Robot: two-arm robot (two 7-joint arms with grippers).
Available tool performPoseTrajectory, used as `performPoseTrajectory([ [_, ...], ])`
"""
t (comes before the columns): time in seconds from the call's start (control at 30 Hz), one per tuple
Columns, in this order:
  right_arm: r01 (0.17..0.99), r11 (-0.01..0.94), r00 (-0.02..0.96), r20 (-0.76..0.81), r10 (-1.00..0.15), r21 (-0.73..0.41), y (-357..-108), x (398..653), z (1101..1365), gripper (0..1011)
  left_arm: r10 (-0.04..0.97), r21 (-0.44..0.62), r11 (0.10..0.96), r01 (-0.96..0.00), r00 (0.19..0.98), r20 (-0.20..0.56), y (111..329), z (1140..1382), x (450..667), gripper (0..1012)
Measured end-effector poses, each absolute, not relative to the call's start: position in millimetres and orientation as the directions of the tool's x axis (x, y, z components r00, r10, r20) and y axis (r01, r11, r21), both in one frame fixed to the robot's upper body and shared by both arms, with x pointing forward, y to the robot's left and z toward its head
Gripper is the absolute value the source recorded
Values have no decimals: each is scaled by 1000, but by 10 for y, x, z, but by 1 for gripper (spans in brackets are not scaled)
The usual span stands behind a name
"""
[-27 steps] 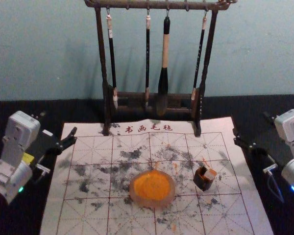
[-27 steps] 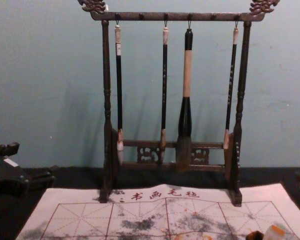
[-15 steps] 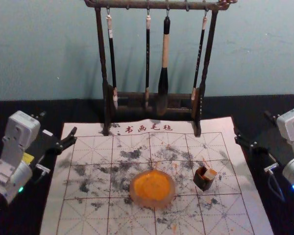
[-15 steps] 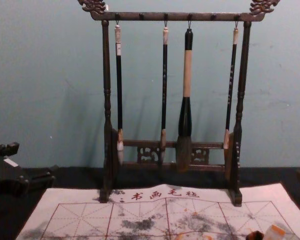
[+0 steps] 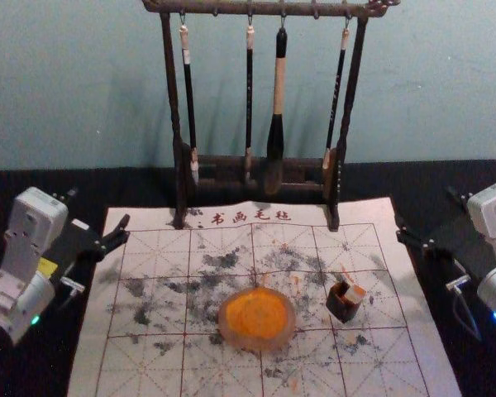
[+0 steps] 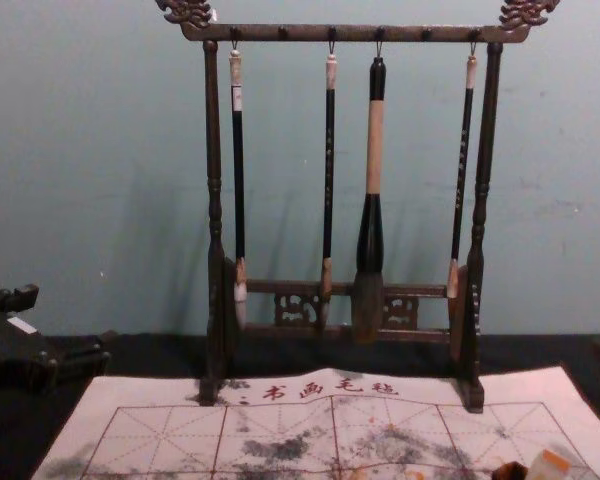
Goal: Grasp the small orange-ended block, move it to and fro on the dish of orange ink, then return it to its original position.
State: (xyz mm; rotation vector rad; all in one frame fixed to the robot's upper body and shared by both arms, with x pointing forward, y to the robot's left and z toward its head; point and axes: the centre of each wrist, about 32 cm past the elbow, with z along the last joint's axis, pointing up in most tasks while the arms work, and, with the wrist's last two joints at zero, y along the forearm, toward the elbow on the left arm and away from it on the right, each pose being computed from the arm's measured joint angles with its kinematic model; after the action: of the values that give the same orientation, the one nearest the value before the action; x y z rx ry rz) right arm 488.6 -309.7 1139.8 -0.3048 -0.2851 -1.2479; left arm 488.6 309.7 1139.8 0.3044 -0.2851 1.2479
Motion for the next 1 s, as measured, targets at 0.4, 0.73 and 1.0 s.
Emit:
performPoseTrajectory([
  [0.4,955,287,292,374,-880,-70,-3097,4886,11398,1002,880,70,287,-955,292,374,3097,11398,4886,1001],
  [0.73,955,287,292,374,-880,-70,-3097,4886,11398,1002,880,70,287,-955,292,374,3096,11398,4886,1001],
  [1.0,955,292,291,396,-871,-57,-3103,4890,11408,1002,880,70,287,-955,292,374,3096,11398,4886,1001],
])
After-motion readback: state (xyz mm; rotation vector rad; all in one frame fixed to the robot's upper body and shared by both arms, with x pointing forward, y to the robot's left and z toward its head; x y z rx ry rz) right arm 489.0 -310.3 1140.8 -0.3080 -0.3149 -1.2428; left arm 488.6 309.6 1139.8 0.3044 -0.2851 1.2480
